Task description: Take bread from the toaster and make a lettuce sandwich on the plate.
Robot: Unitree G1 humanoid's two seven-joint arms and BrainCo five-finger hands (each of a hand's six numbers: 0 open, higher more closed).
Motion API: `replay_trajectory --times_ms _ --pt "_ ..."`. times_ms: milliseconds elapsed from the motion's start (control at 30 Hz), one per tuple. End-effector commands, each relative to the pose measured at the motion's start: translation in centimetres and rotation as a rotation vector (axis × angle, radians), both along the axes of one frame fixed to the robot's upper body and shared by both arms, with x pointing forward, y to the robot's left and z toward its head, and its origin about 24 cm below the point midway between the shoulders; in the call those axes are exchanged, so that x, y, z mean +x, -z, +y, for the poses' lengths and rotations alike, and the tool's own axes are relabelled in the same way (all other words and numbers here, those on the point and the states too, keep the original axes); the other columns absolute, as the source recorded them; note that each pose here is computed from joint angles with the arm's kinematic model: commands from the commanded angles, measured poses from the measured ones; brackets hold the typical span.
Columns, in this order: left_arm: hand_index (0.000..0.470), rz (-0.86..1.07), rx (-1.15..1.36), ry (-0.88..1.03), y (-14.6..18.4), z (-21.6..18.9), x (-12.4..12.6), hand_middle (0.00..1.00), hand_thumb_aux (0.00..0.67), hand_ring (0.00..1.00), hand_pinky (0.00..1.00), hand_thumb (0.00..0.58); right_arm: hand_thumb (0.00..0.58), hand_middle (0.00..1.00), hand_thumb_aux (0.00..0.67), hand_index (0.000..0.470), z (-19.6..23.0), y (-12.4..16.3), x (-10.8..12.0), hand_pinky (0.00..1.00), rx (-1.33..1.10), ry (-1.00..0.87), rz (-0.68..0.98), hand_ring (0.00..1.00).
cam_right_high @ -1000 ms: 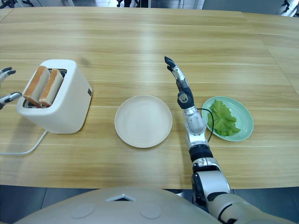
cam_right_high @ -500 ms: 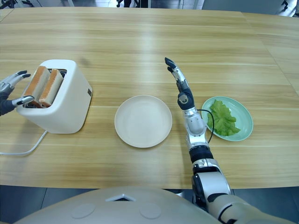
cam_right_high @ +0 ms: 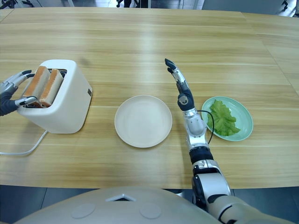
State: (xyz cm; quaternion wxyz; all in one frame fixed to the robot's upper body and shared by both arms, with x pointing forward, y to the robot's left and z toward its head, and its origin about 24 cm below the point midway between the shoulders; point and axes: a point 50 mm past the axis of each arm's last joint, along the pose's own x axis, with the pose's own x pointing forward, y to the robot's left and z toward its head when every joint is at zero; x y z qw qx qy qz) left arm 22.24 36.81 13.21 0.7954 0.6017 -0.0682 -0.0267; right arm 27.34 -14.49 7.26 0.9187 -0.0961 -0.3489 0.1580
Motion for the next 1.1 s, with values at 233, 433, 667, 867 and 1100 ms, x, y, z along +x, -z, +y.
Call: replay_trajectory --times_ms 233,433,667,867,1100 --pt "0.081 0.028 -0.001 0.011 0.7 -0.3 0.2 0.00 0.118 0.00 0.00 0.187 0.000 0.00 0.000 0.000 0.1 -0.1 -0.2 0.00 -0.004 -0.002 0.001 0.00" --pt "0.164 0.033 0.006 0.005 0.8 -0.3 0.2 0.00 0.239 0.00 0.00 0.340 0.000 0.00 0.000 0.000 0.0 -0.1 -0.3 0.00 -0.004 0.000 0.004 0.00" --pt "0.240 0.033 0.005 0.009 0.9 -0.4 0.3 0.00 0.349 0.00 0.00 0.447 0.000 0.00 0.000 0.000 0.0 -0.1 -0.4 0.00 -0.005 0.000 0.007 0.00" --pt "0.276 0.020 -0.017 0.035 0.8 -0.9 0.4 0.00 0.402 0.00 0.00 0.487 0.000 0.00 0.000 0.000 0.0 -0.1 -0.4 0.00 -0.005 -0.001 0.009 0.00" --pt "0.460 -0.031 -0.092 0.064 -0.1 -1.3 0.5 0.00 0.670 0.00 0.00 0.580 0.000 0.00 0.000 0.000 0.0 0.1 -0.3 0.00 -0.007 -0.001 0.015 0.00"
